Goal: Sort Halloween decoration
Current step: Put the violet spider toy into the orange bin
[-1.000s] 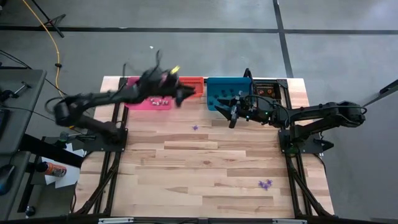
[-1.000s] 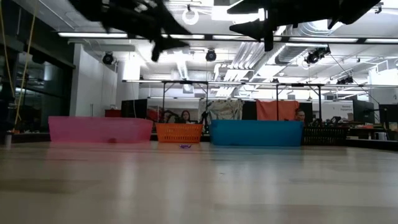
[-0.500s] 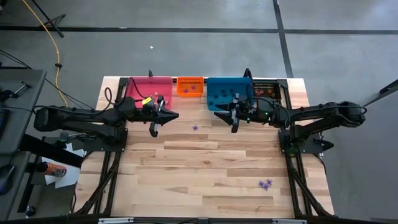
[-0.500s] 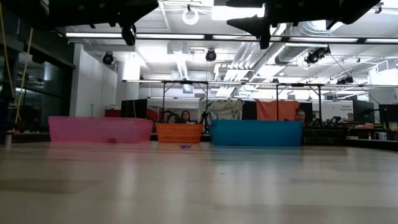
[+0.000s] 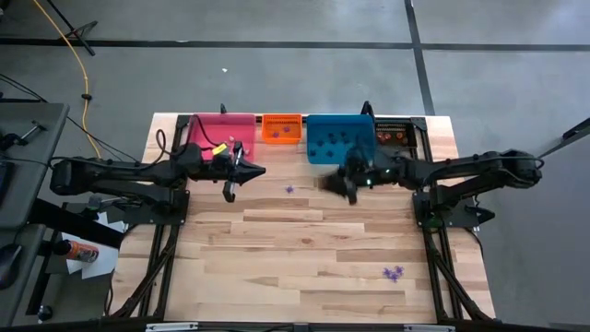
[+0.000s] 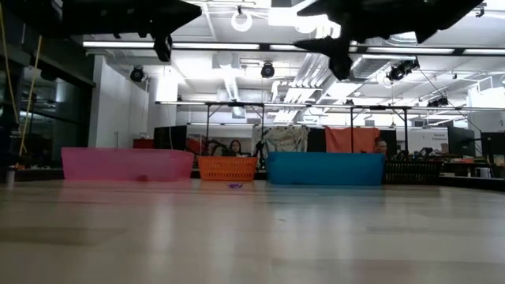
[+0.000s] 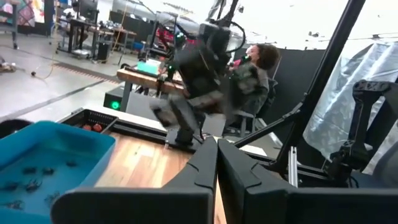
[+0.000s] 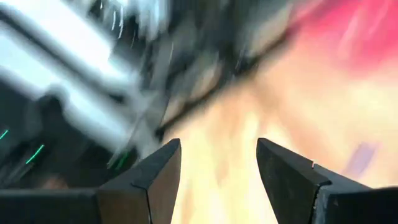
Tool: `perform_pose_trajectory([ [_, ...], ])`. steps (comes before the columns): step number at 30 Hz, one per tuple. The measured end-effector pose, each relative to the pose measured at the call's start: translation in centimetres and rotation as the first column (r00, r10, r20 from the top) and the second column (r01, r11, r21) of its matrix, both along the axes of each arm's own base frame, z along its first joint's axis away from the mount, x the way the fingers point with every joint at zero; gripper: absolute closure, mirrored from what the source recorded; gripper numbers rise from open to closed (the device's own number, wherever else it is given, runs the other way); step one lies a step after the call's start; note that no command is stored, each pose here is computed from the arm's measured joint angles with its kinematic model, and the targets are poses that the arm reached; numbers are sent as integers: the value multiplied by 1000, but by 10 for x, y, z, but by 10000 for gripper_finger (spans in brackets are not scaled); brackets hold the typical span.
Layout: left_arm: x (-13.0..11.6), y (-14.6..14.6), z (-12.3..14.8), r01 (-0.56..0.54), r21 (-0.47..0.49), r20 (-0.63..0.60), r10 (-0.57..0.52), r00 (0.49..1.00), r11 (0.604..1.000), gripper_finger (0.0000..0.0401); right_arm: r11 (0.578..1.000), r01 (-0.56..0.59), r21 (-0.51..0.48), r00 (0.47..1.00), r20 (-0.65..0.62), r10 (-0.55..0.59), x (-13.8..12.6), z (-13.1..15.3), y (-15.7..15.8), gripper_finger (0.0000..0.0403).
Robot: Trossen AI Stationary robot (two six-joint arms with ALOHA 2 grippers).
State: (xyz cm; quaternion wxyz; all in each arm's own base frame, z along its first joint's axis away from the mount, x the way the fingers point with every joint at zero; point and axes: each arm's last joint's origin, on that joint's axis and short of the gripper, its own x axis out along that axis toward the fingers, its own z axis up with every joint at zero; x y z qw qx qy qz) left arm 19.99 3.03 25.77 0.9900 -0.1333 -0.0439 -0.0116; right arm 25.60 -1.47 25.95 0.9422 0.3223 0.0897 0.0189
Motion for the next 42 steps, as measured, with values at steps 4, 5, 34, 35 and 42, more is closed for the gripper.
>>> perform_pose_trajectory([
  [4,0,0,-1,-1,-4,-14,1,1000,1000,401,944,-141,297,919,-316,237,-10,-27,31,199],
  [5,0,0,-1,-1,-4,-14,1,1000,1000,401,926,-129,356,875,-399,275,-15,-35,41,199],
  [34,0,1,-5,-2,-38,-53,0,999,999,401,791,585,178,-36,-969,245,-104,-132,163,199],
  [35,0,1,-5,-3,-39,-57,1,998,999,401,791,585,176,-38,-969,244,-103,-134,164,199],
  [42,0,3,-6,-13,-39,-60,11,998,999,401,798,593,111,-85,-976,199,-102,-145,164,221],
])
